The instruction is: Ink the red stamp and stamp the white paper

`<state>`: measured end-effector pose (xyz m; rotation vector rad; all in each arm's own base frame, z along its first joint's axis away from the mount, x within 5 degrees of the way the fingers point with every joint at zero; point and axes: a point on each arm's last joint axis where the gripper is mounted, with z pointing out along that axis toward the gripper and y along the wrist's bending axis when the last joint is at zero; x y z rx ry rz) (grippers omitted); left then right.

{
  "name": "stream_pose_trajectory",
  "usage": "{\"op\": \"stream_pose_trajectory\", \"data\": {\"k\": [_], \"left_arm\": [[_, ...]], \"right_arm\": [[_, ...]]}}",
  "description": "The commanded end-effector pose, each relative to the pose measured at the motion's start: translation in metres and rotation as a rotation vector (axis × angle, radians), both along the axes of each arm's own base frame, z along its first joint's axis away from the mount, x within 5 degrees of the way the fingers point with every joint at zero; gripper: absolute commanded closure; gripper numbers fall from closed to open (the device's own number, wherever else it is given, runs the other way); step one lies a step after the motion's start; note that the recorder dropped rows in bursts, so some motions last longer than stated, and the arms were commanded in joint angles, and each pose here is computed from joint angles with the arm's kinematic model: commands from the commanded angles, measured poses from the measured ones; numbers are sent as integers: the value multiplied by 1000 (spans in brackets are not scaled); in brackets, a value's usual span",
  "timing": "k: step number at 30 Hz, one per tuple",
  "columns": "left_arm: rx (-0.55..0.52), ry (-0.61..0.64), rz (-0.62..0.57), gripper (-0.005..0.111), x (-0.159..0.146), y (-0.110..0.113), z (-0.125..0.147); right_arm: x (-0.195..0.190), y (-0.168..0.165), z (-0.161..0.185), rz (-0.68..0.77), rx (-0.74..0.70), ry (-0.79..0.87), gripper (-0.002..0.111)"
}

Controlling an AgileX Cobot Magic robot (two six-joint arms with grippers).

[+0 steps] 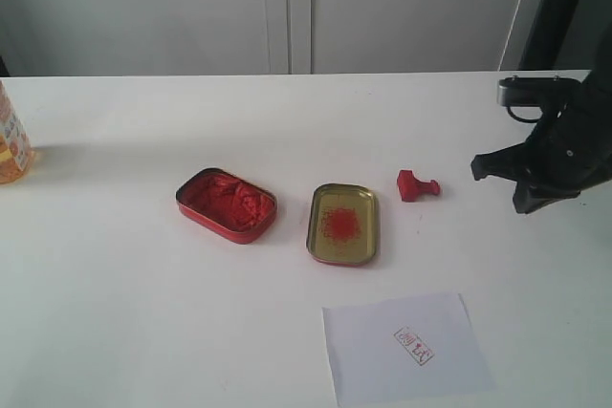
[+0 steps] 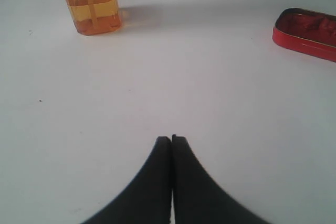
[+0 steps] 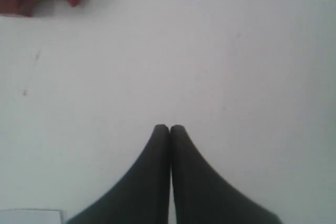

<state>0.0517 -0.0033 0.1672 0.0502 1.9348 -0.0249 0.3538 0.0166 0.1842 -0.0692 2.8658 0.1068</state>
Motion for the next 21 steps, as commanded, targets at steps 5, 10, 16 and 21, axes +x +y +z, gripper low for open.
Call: {"op": "stream_pose_trajectory", "data": {"k": [5,10,16,21], "left_arm": [[-2,-3,2,107,0,0,-1],[-2,-3,2,107,0,0,-1],[-2,-3,2,107,0,0,-1],[-2,-3,2,107,0,0,-1]], "right_arm": [[-4,-13,3,-81,-88,35,108],[-6,-13,3,-90,-87,53,108],[-10,-14,2,-89,-91,100,108],[-15,-14,2,-108,-90,137,108]]}}
